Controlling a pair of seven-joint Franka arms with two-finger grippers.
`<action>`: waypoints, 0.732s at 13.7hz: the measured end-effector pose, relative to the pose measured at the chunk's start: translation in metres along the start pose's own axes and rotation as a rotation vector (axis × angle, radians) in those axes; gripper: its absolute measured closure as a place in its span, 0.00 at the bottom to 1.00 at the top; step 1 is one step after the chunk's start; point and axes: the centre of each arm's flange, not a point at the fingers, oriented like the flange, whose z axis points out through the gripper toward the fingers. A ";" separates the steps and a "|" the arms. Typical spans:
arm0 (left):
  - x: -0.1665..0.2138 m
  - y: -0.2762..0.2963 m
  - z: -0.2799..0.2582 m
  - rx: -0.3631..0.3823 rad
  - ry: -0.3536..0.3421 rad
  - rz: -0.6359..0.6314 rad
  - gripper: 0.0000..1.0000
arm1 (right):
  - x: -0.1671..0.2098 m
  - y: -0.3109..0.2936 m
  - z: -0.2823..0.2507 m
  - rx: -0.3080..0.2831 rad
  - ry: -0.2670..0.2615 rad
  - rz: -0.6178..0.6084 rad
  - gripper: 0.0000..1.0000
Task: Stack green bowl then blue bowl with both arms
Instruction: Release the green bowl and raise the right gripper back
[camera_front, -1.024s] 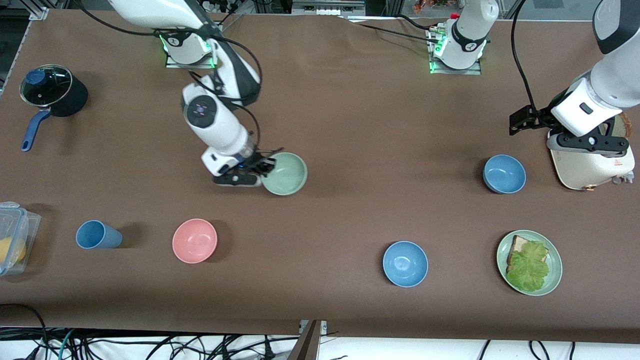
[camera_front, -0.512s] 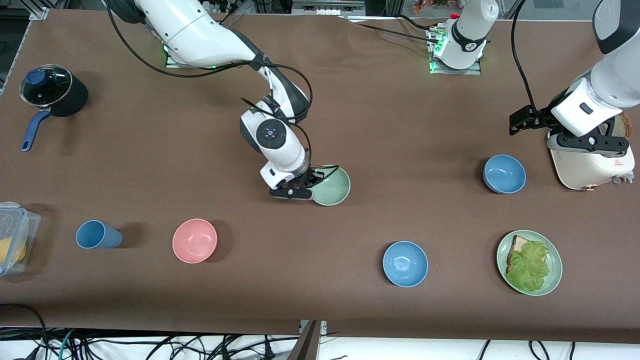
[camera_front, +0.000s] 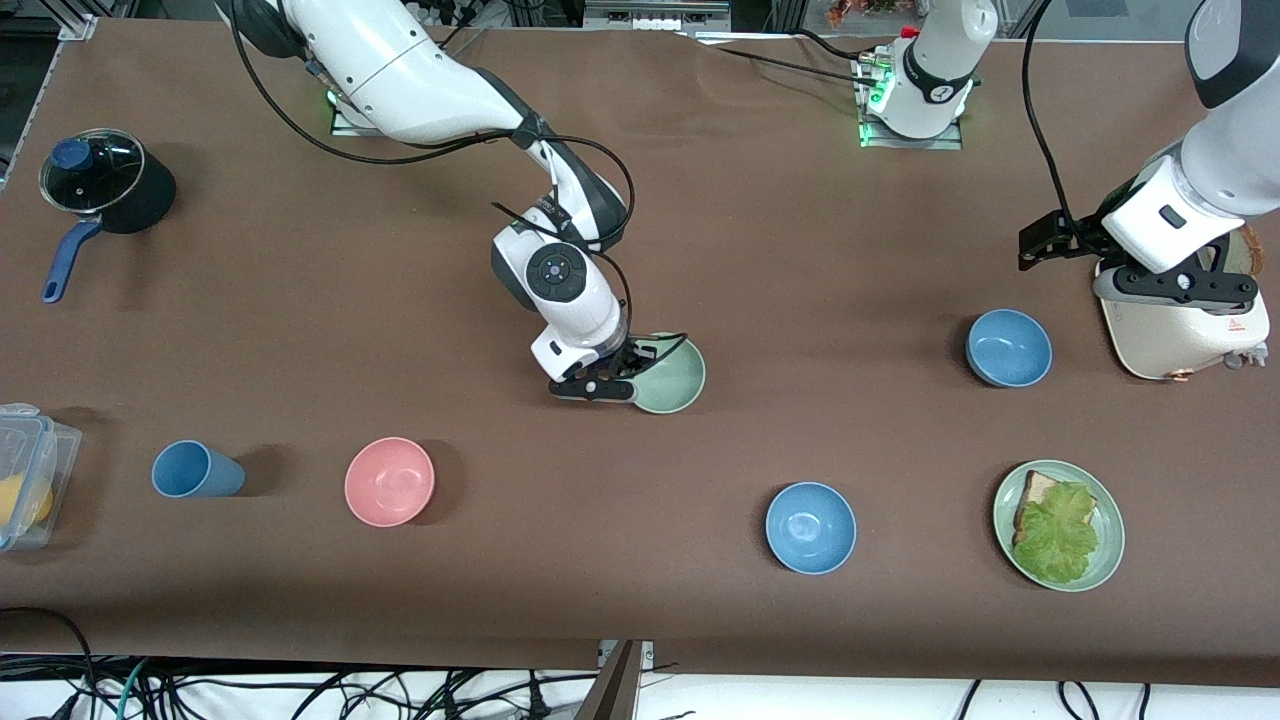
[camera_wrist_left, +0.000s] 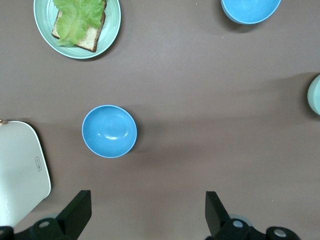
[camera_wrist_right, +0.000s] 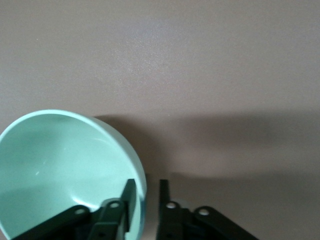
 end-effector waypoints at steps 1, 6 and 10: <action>0.000 0.000 0.000 0.000 0.000 0.000 0.00 | 0.003 0.000 -0.003 0.003 0.007 0.002 0.60; 0.000 0.000 0.000 0.000 0.000 0.000 0.00 | 0.052 0.022 -0.072 -0.048 0.055 0.050 0.07; -0.001 0.000 0.001 0.000 -0.006 0.000 0.00 | 0.105 0.109 -0.191 -0.131 0.013 0.012 0.00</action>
